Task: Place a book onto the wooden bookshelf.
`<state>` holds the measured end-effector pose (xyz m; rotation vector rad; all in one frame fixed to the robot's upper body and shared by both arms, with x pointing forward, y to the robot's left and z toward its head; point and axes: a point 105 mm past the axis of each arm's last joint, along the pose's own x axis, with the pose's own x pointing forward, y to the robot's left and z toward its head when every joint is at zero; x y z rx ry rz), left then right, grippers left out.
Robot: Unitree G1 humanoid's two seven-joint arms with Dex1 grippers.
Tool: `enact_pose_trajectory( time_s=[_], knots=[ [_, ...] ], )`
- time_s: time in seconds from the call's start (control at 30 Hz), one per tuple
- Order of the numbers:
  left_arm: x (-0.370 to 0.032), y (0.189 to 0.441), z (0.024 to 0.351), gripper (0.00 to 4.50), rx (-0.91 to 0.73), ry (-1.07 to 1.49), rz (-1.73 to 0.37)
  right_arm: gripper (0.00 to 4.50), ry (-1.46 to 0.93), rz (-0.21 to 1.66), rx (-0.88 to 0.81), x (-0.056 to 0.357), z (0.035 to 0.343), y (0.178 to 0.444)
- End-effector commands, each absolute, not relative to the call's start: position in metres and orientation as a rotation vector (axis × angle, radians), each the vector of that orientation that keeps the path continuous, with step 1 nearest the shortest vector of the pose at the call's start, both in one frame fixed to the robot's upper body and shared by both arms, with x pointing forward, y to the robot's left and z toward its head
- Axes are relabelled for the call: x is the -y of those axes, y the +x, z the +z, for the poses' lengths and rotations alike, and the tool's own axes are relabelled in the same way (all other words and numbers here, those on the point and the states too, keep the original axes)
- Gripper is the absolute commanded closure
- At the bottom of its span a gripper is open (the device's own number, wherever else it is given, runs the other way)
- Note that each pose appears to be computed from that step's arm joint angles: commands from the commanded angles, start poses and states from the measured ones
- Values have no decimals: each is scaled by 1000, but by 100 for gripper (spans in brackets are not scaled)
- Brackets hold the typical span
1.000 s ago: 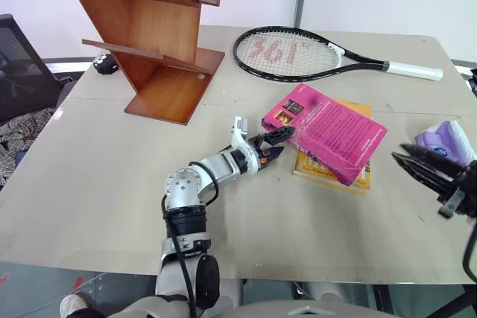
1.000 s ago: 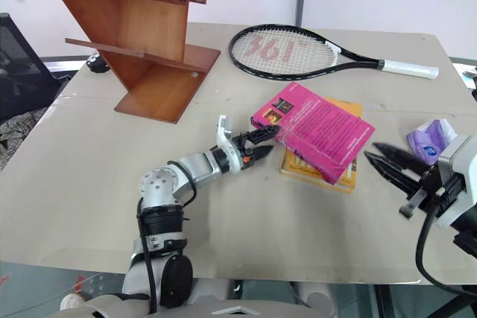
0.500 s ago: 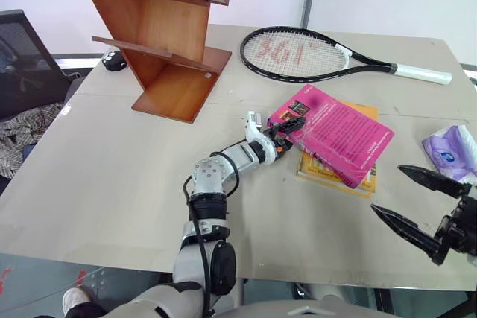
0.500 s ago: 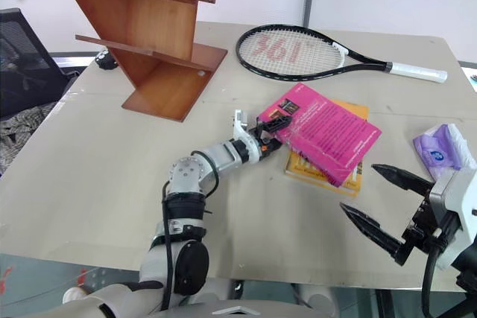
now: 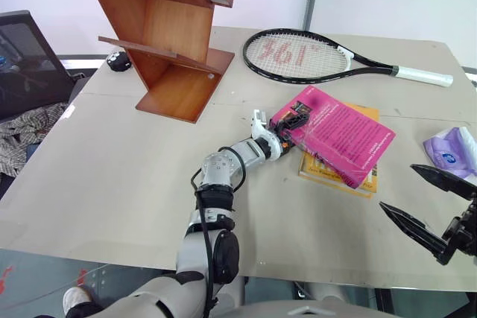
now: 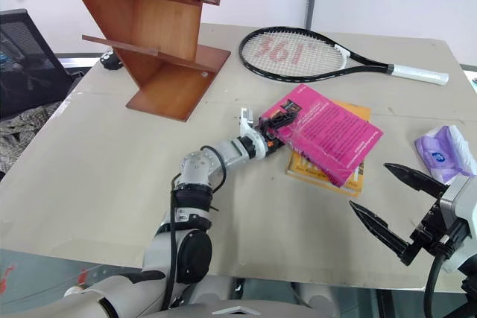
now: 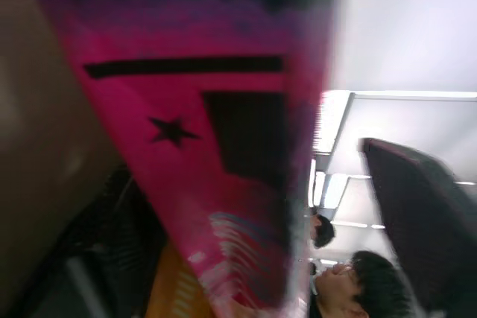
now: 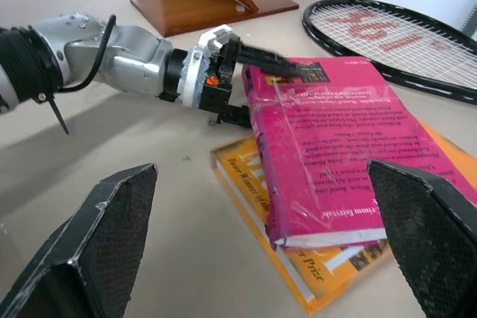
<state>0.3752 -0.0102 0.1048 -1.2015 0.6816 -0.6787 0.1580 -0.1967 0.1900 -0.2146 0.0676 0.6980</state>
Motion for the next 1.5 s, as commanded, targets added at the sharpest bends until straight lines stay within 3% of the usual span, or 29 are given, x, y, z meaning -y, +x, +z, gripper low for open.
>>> enact_pose_trajectory(
  time_s=[0.03, 0.13, 0.2, 0.37, 0.63, 0.77, 0.87, 1.03, 1.17, 1.3, 1.4, 1.5],
  knots=[
    [35, 368, 105, 225, -733, -1252, -722, 0, -237, 688, -55, 198, 190, 159],
    [29, 371, 106, 375, -716, -1243, -721, 0, -237, 694, -53, 197, 189, 161],
    [14, 373, 119, 435, -639, -1212, -748, 0, -237, 701, -50, 197, 188, 164],
    [-30, 374, 167, 437, -389, -1083, -814, 0, -232, 729, -32, 195, 189, 172],
    [-86, 361, 273, 437, 47, -567, -905, 0, -225, 827, 0, 186, 187, 199],
    [-80, 337, 312, 437, 298, 34, -970, 0, -234, 880, 8, 183, 187, 214],
    [-82, 331, 344, 437, 468, 352, -928, 0, -240, 916, 17, 180, 186, 222],
    [-92, 297, 392, 437, 755, 1096, -851, 0, -239, 969, 57, 170, 189, 234],
    [-133, 300, 410, 437, 673, 1424, -703, 0, -244, 998, 91, 163, 192, 243],
    [-157, 304, 416, 437, 541, 1493, -667, 0, -244, 1020, 109, 158, 193, 251],
    [-200, 317, 407, 437, 277, 1588, -562, 0, -242, 1039, 116, 156, 193, 257],
    [-220, 320, 405, 437, 162, 1563, -522, 0, -242, 1045, 127, 155, 196, 260]
  ],
)
